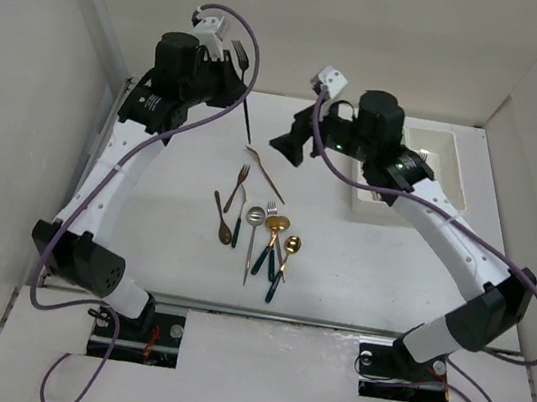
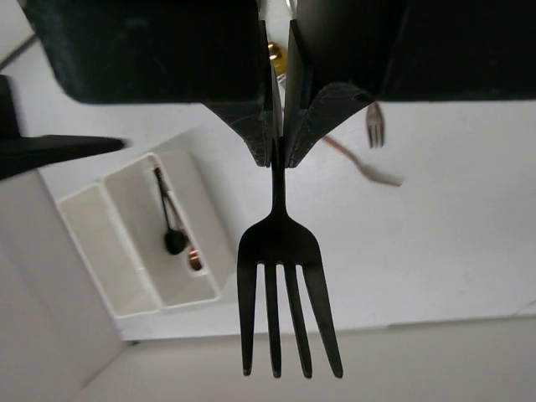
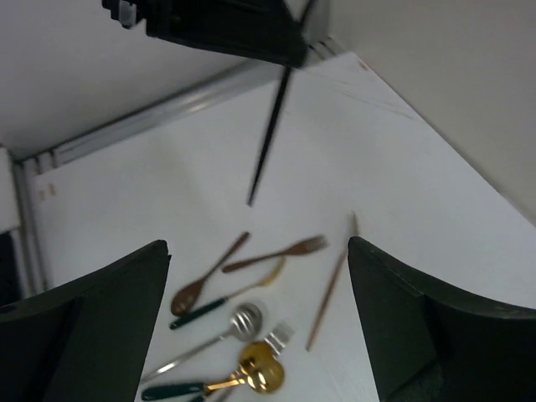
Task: Sort the eating utensils into containers
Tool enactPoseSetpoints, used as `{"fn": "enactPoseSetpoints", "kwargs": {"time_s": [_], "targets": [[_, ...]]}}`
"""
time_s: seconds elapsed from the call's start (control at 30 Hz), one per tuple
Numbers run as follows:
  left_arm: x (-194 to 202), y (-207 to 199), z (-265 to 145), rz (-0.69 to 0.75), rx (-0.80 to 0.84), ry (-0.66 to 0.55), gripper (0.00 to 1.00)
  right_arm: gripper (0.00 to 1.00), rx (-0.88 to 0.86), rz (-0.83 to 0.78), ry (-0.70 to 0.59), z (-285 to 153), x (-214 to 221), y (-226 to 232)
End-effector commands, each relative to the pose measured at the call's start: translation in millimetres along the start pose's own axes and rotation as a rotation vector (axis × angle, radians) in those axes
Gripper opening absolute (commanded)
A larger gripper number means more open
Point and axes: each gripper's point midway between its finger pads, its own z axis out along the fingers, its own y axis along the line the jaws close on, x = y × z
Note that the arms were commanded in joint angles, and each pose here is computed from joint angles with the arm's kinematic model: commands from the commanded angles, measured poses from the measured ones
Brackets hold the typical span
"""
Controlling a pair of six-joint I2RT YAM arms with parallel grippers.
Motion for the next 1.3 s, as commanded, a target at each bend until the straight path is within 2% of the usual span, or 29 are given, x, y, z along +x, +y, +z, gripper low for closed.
{"fn": "enactPoseSetpoints", "kwargs": {"time_s": [0.0, 0.1, 0.27, 0.37, 0.5, 0.53, 0.67, 0.73, 0.8, 0.87, 0.9, 0.93, 0.97, 1.07, 1.1, 1.17, 1.2, 1.27], "targets": [[-20.2, -46.6, -15.6, 0.016, 0.183, -0.082, 0.00, 0.92, -0.082, -0.014, -0.143, 23.7, -45.6, 16.4], [-16.9, -60.9, -24.7, 0.019, 0.221, -0.086, 0.00, 0.89, -0.132, 0.028, -0.186, 39.4, -53.7, 29.0], [-6.7, -78.5, -31.3, 0.017, 0.283, -0.057, 0.00, 0.84, -0.060, 0.044, -0.200, 56.7, -58.5, 20.1], [-1.5, -79.6, -38.0, 0.007, 0.289, -0.045, 0.00, 0.76, -0.021, 0.067, -0.201, 63.1, -56.2, 11.6], [7.6, -80.1, -37.3, 0.004, 0.291, -0.026, 0.00, 0.50, 0.006, 0.097, -0.204, 68.0, -57.2, 5.9], [7.6, -80.1, -37.3, 0.004, 0.291, -0.026, 0.00, 0.34, -0.005, 0.108, -0.205, 70.1, -57.9, 7.2], [5.3, -81.4, -37.4, -0.002, 0.295, -0.035, 0.00, 0.00, -0.025, 0.120, -0.194, 73.3, -53.4, 10.2], [5.1, -81.7, -39.1, 0.000, 0.298, -0.042, 0.00, 0.00, -0.026, 0.131, -0.194, 73.3, -53.5, 10.7], [3.8, -83.9, -39.7, 0.004, 0.310, -0.046, 0.14, 0.00, -0.026, 0.132, -0.191, 71.8, -49.9, 11.3], [13.8, -81.4, -36.1, 0.007, 0.314, -0.020, 0.35, 0.00, -0.006, 0.134, -0.190, 68.2, -48.5, 5.0], [13.9, -81.4, -36.1, 0.007, 0.314, -0.020, 0.48, 0.00, -0.006, 0.137, -0.183, 66.7, -44.8, 5.6], [20.7, -78.5, -34.2, 0.000, 0.306, 0.000, 0.63, 0.00, 0.023, 0.139, -0.187, 61.2, -45.2, -4.7], [20.8, -78.4, -34.2, 0.000, 0.305, 0.000, 0.99, 0.00, 0.063, 0.157, -0.174, 56.4, -36.9, -20.7], [26.7, -68.6, -30.6, 0.012, 0.260, 0.012, 0.99, 0.00, 0.172, 0.172, -0.165, 32.0, -29.4, -59.1], [27.3, -64.1, -29.4, 0.020, 0.237, 0.011, 0.99, 0.00, 0.263, 0.185, -0.157, 13.1, -24.5, -92.9], [30.4, -47.6, -26.3, 0.037, 0.156, 0.000, 0.99, 0.00, 0.398, 0.179, -0.070, -19.8, -3.0, -130.4], [41.5, -36.7, -25.0, 0.052, 0.116, 0.019, 0.99, 0.00, 0.549, 0.172, -0.042, -51.1, 2.3, -173.8], [53.2, -21.1, -21.5, 0.066, 0.054, 0.031, 0.99, 0.00, 0.694, 0.159, 0.103, -93.1, 33.9, -209.8]]}}
